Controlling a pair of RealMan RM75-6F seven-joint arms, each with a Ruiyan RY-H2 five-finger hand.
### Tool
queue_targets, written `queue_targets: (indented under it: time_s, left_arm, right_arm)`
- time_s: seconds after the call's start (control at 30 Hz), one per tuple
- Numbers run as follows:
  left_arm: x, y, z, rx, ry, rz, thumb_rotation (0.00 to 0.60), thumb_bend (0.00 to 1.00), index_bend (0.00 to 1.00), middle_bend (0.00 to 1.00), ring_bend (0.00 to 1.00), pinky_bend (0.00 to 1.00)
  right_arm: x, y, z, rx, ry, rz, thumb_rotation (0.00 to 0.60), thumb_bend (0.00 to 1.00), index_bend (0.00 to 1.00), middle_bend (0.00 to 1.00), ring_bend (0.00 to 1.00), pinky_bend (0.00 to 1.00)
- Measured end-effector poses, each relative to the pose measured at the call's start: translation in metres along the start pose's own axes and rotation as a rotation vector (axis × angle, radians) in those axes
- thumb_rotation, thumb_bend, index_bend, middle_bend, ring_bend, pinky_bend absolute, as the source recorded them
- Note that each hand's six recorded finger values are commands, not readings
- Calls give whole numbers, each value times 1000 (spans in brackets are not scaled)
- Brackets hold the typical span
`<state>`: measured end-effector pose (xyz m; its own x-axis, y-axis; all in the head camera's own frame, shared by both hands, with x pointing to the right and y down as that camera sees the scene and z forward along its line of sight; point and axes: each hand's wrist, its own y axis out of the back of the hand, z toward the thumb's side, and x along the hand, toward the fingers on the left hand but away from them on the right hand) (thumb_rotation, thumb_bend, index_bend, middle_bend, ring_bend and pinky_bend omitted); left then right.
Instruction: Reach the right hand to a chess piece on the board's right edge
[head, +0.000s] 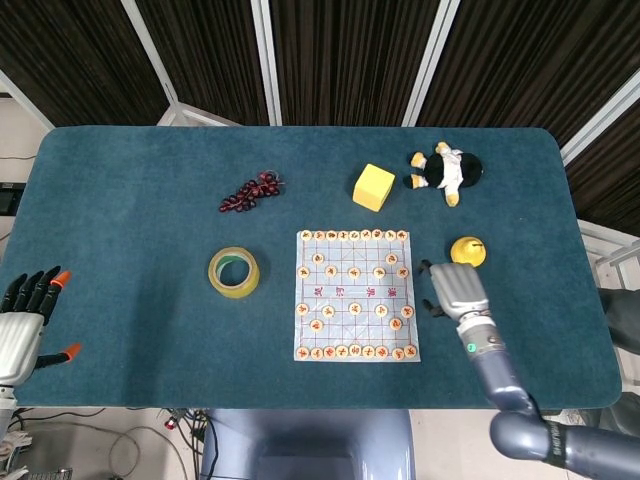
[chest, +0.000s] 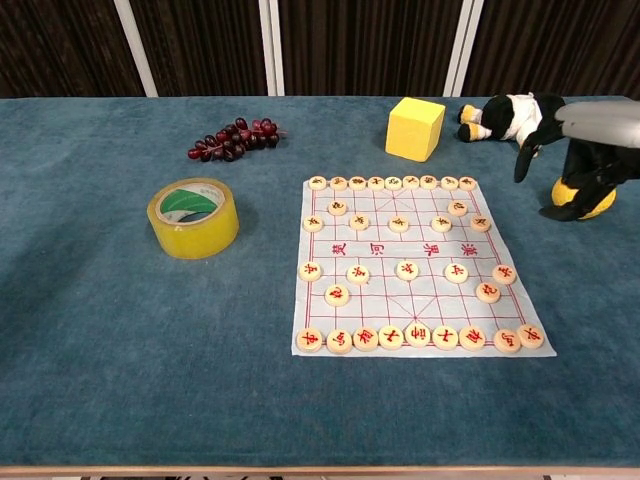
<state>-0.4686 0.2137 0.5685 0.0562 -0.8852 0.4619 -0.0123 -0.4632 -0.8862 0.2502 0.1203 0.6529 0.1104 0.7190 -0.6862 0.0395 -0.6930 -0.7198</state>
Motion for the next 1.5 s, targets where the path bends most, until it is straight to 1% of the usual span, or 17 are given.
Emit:
queue_targets:
  time_s: [0.13,0.3,0.47,0.73,1.17,1.5]
  left_arm:
    - [0,0,0,-5,-1,-4,600,0,0,0,0,0]
    - [1,0,-1,-11,-1,-5,600,0,0,0,0,0]
    - [1,0,-1,-13,-4,-8,600,0,0,0,0,0]
    - [1,0,0,-11,-5,-12,600,0,0,0,0,0]
    - [1,-1,0,-14,-4,-16,600,0,0,0,0,0]
    - [2,-1,0,-15,-4,-17,600,0,0,0,0,0]
  right_arm:
    - [-8,-15,14,-8,-3,19,600,385,436,1000,1000,923]
    - [-14,-27,18,4,-24,26,600,386,464,1000,1000,935]
    - [-15,-33,14,-2,-41,32,600,386,456,1000,1000,948]
    - [-12,-44,14,1,-44,58,600,386,406,1000,1000,967]
    - [-13,-56,6,6,-81,62,600,387,404,1000,1000,996]
    - [-12,-70,2,-10,-101,68,600,386,404,1000,1000,1000]
